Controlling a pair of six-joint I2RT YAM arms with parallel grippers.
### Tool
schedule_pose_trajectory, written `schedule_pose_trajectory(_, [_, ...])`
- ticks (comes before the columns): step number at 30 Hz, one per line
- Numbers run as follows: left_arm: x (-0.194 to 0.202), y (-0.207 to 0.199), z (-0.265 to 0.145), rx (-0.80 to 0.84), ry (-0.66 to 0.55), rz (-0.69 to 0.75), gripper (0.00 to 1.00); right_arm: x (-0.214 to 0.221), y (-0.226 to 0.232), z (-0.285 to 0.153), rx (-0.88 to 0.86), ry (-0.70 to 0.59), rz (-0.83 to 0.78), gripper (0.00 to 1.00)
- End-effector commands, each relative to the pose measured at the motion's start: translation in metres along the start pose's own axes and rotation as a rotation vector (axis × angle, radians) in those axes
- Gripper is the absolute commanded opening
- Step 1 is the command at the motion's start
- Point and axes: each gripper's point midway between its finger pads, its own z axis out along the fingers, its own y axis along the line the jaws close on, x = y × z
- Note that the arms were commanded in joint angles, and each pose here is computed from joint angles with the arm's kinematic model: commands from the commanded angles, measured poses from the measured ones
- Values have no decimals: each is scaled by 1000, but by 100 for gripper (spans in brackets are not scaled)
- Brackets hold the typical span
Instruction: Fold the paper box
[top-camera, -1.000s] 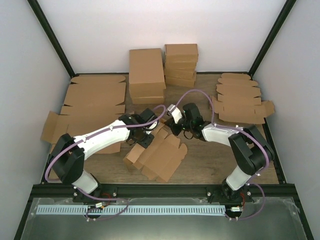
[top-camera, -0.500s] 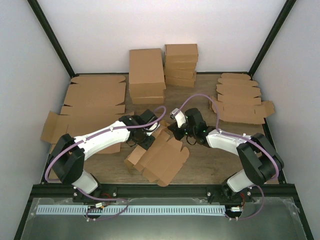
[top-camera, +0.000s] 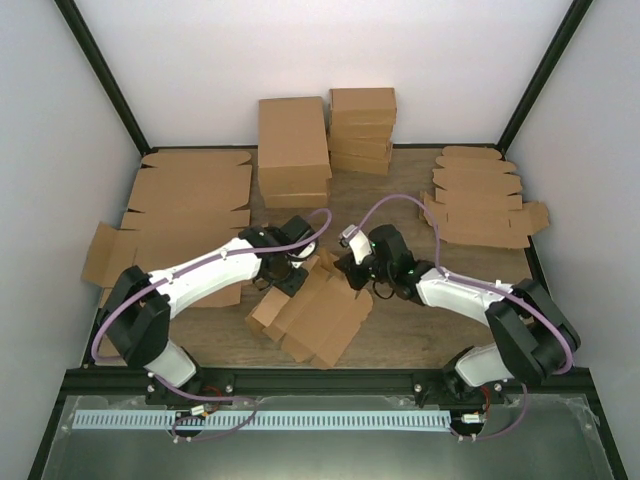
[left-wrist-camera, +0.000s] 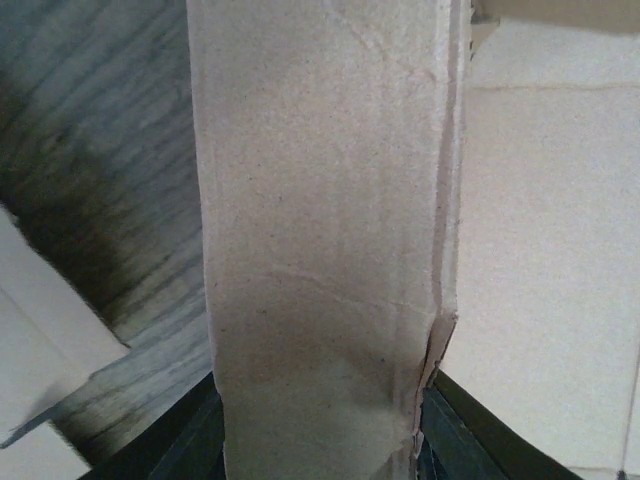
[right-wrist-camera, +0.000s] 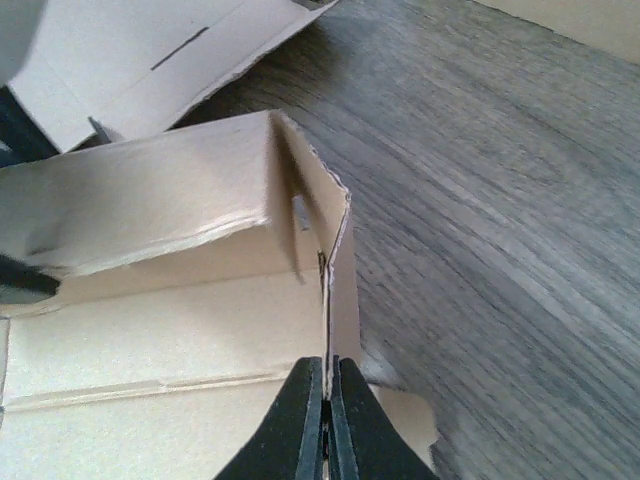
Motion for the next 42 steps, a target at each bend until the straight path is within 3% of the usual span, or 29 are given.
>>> schedule_pose_trajectory(1, [-26,13,-12,-72,-71,-30,45,6,21,0,-67,44,42,1])
schedule_pose_trajectory(15, [-23,-1,-6,-19,-51,29,45,16,32,23,-77,22,84,12])
schedule_pose_trajectory(25, [-15,-10,1,-51,-23,89,45,18,41,34,-150,27,96,30])
schedule_pose_trajectory(37, [-15,-10,7,-53,-17,90,45,12,39,25,-204,-9,151,36])
schedule_pose_trajectory(42, [-15,-10,12,-52,-14,92,45,10,28,14,-296,-39,232,51])
